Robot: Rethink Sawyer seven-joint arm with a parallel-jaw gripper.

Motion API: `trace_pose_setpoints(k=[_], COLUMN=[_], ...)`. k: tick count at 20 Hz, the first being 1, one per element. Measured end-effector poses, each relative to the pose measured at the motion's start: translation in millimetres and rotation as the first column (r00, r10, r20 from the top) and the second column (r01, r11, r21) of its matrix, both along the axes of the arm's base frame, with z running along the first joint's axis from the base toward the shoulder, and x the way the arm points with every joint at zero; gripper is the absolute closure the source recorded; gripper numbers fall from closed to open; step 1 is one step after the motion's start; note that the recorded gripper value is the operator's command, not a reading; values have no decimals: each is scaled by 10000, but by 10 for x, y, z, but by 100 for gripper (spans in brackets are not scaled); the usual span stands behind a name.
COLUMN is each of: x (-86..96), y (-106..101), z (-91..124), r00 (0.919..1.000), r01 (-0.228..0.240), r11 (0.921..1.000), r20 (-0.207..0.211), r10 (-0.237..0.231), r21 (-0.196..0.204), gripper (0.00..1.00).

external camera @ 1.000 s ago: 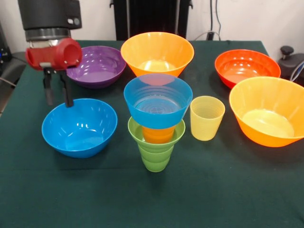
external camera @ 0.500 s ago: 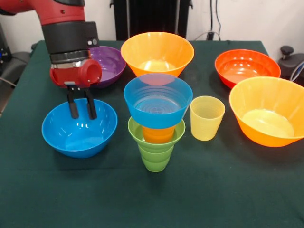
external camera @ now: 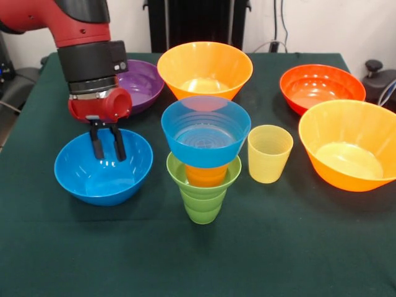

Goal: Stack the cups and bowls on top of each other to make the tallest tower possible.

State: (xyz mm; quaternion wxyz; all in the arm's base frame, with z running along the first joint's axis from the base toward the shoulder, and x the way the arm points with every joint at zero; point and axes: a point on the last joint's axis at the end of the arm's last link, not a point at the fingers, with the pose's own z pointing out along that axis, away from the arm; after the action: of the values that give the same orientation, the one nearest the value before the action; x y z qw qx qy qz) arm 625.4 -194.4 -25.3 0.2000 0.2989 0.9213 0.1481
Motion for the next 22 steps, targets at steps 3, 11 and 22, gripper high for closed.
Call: trace_pose_setpoints(k=[3,11,22], x=[-22,-32,-96], y=[-120,-740,-1330], z=[32,414,866], r00=[9999,9965,9909], r01=[120,744,1253], r11=[9999,9952,9858], r20=[51,434,637], r10=[-120,-717,-1187], r21=[-92,-636,-1120], gripper=[0,0,0])
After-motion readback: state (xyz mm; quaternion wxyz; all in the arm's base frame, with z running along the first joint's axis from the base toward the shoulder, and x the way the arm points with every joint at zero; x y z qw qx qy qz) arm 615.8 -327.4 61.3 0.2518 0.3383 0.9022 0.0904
